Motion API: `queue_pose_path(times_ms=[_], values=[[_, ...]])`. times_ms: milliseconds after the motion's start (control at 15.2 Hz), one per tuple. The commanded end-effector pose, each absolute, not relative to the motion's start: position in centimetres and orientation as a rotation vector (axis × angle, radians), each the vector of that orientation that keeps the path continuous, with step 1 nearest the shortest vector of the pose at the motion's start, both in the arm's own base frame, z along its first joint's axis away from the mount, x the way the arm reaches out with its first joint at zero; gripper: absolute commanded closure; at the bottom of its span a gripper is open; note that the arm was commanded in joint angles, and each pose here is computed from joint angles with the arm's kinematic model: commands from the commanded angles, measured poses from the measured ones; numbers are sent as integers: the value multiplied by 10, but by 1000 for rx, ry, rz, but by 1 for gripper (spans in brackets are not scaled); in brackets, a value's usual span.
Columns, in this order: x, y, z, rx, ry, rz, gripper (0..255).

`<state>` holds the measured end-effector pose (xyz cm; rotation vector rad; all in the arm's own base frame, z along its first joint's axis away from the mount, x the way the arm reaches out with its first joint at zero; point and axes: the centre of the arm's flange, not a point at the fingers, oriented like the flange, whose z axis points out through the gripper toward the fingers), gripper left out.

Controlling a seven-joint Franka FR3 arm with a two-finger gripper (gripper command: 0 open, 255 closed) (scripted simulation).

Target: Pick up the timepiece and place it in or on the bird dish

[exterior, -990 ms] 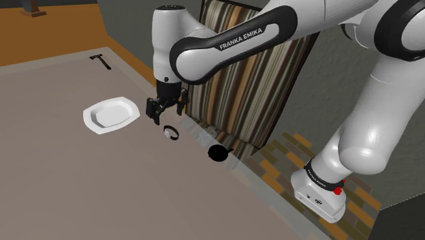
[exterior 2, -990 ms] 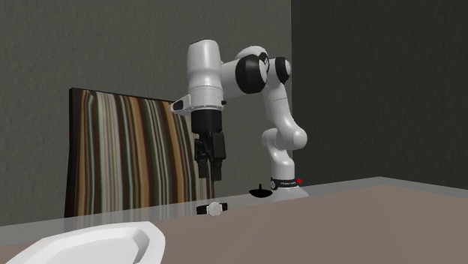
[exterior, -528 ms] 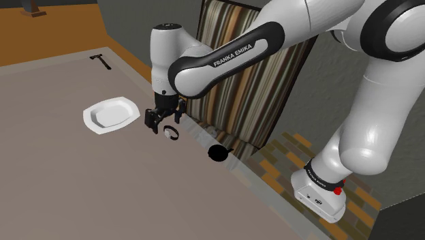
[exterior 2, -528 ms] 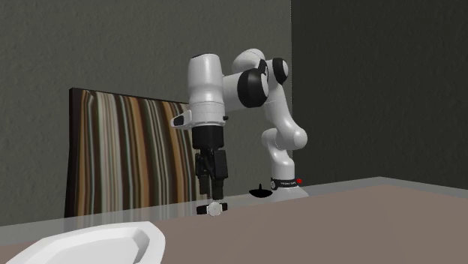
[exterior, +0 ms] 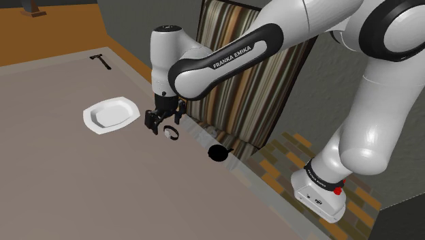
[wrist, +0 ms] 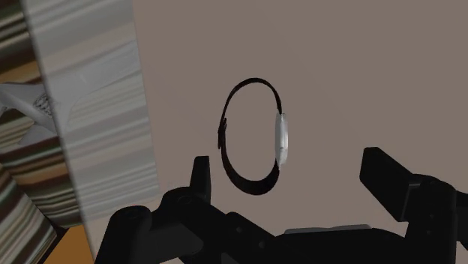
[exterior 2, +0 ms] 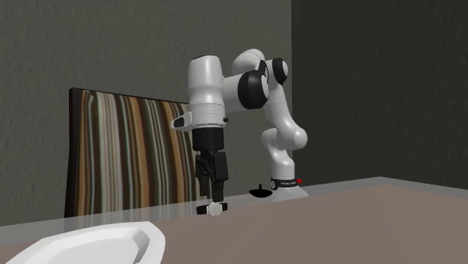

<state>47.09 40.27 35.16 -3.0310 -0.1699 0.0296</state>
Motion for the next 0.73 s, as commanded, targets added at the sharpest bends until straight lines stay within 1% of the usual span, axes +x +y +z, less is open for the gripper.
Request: queue_pose_path(times_ms=[0, 660], values=[[471, 403, 352, -3031, -170, 30, 255], [471, 403, 357, -3031, -170, 30, 255]])
